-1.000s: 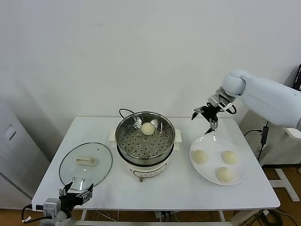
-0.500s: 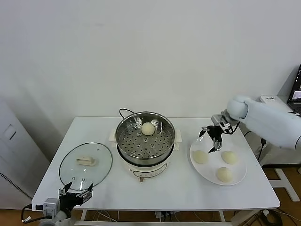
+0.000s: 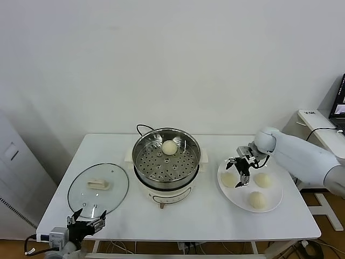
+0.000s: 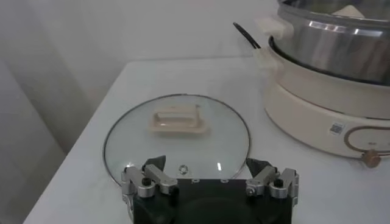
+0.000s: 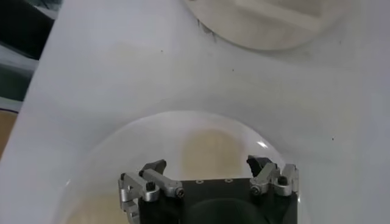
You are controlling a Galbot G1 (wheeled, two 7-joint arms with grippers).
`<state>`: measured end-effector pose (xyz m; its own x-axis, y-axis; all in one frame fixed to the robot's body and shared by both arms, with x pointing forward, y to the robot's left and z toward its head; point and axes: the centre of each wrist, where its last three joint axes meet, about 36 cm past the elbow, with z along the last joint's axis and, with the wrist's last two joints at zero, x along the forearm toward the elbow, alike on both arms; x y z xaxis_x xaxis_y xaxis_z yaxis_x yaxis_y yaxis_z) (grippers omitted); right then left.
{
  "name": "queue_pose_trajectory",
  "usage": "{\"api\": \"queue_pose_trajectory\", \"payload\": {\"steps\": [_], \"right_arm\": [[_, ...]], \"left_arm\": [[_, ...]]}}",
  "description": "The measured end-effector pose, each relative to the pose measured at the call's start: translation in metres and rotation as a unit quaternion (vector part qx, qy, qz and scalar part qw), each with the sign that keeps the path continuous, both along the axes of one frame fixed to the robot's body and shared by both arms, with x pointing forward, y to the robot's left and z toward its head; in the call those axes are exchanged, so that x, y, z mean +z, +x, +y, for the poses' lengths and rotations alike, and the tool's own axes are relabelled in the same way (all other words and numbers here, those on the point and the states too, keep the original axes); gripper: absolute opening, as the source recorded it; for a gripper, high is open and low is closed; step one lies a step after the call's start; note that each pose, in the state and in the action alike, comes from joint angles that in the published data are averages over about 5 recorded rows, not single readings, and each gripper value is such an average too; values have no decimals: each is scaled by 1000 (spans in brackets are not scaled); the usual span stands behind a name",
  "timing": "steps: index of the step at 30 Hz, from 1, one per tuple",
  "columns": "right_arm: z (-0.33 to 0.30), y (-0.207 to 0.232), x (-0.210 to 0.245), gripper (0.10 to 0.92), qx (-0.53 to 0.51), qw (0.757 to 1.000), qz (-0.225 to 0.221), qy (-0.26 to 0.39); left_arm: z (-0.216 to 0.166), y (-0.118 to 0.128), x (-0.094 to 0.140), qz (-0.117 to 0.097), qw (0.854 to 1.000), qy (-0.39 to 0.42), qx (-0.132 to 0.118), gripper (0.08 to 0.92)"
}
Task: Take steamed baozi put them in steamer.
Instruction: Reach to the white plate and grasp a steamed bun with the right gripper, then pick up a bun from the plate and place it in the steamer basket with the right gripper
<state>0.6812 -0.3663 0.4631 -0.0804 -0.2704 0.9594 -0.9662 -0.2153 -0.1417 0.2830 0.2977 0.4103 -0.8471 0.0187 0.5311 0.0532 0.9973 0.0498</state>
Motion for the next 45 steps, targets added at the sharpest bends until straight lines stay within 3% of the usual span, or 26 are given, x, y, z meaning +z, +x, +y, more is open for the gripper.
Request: {"api": "queue_pose_trajectory", "payload": {"steps": [7, 11, 19, 35, 45], "right_arm": [[0, 1, -11, 567, -12, 1000, -3, 7], [-2, 1, -10, 508, -16, 1000, -2, 8], [-3, 4, 17, 502, -19, 1000, -2, 6], [25, 7, 190, 509, -36, 999, -26, 30], [90, -9, 242, 508, -56, 994, -29, 94]], "left_arm": [[-4, -1, 1, 0, 1000, -6, -1, 823], [-5, -3, 2, 1, 1000, -8, -1, 823], [-6, -5, 2, 4, 1000, -9, 1, 823], [-8, -4, 1, 5, 1000, -13, 3, 823], [-9, -1, 2, 4, 1000, -11, 2, 823]]}}
